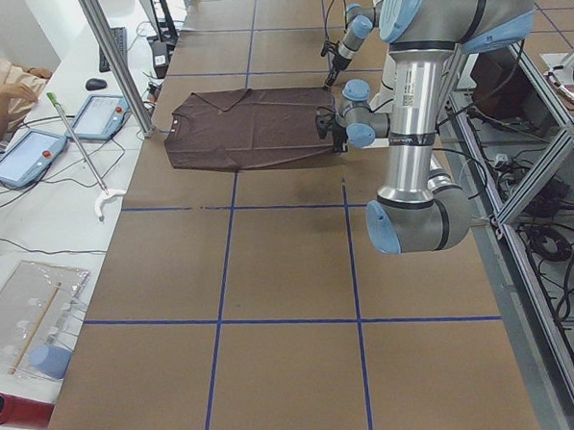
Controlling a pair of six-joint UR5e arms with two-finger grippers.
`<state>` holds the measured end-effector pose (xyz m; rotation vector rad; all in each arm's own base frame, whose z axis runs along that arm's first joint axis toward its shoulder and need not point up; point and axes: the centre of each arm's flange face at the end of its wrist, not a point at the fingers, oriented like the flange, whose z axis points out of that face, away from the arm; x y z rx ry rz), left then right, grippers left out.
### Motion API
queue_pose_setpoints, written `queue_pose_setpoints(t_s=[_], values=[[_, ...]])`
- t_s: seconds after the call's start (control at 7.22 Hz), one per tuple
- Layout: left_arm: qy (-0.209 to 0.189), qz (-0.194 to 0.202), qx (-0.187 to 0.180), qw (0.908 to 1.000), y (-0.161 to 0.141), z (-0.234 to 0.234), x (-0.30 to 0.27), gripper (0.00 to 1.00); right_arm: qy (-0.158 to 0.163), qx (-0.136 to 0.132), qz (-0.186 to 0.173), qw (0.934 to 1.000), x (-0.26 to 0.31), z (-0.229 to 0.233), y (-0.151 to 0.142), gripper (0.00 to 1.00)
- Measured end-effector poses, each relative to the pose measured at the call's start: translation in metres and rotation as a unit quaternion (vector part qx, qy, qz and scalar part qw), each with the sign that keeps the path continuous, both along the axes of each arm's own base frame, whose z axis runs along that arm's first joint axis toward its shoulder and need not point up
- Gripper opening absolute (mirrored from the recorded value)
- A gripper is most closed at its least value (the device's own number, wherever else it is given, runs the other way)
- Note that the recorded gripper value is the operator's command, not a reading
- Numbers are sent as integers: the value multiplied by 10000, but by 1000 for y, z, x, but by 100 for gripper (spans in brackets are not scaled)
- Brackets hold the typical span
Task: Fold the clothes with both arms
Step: 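Grasp the hem corners nearest the robot with both grippers, then lift the hem with both grippers and fold it toward the collar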
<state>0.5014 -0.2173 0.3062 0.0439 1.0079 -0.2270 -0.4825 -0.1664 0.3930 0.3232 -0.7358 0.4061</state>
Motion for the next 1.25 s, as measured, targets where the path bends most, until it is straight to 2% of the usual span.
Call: queue_pose_setpoints(t_s=[0.69, 0.83, 1.11, 1.25], values=[[44, -5, 10, 10000, 0, -4, -3, 0, -131, -99, 173, 9997, 1, -3, 0, 0], [119, -4, 19, 9999, 1, -12, -9, 0, -235, -100, 171, 9995, 9, -14, -2, 0], [216, 220, -100, 9995, 12, -59, -52, 0, -605, -198, 50, 9980, 61, -61, 0, 0], [264, 375, -184, 9988, 23, -93, -93, 0, -692, -361, -131, 9969, 102, -99, 6, 0]])
